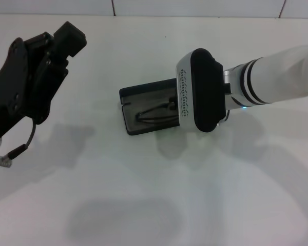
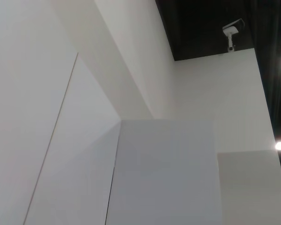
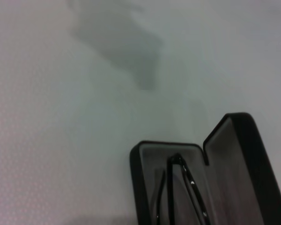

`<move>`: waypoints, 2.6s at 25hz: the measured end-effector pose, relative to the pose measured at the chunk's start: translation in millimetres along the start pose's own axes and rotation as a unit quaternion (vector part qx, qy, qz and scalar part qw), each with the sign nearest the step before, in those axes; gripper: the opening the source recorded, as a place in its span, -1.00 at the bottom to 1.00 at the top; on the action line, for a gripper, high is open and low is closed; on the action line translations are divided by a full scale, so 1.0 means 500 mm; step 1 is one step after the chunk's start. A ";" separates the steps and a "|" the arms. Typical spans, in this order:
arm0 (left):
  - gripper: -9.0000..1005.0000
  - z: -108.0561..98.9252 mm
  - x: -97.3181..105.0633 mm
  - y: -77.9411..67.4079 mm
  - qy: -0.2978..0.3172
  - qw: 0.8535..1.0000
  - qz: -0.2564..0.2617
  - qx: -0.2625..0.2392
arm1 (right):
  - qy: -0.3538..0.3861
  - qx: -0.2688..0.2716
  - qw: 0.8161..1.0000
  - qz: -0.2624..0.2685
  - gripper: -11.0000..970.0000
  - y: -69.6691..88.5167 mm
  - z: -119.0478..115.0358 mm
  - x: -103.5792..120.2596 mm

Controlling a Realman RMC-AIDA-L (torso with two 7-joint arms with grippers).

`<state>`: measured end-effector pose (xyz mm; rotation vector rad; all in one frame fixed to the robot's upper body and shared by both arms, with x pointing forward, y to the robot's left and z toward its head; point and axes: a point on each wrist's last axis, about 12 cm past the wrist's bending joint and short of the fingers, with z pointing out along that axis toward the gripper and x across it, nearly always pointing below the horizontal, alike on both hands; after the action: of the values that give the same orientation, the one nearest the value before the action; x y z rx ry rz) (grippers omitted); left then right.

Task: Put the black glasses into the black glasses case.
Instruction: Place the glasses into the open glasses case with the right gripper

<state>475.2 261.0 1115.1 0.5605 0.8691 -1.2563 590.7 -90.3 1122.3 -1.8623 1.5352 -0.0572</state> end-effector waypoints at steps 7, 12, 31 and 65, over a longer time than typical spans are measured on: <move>-0.92 0.000 0.001 0.000 0.000 1.000 0.000 -0.001 | 0.010 0.017 0.999 -0.026 -0.74 0.001 -0.001 0.008; -0.92 0.000 0.002 0.000 0.001 1.000 -0.002 -0.003 | 0.011 0.028 0.999 -0.037 -0.74 -0.001 0.000 0.010; -0.92 0.000 0.004 0.000 0.000 1.000 0.002 -0.003 | 0.004 0.044 0.997 -0.065 -0.74 0.006 0.007 0.008; -0.92 -0.004 0.004 -0.005 -0.002 1.000 0.001 -0.004 | -0.008 0.053 0.997 -0.050 -0.59 0.013 0.001 0.007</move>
<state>472.6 260.6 1112.6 0.5521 0.8709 -1.2514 586.4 -93.4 1117.2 -1.8488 1.4004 -0.1659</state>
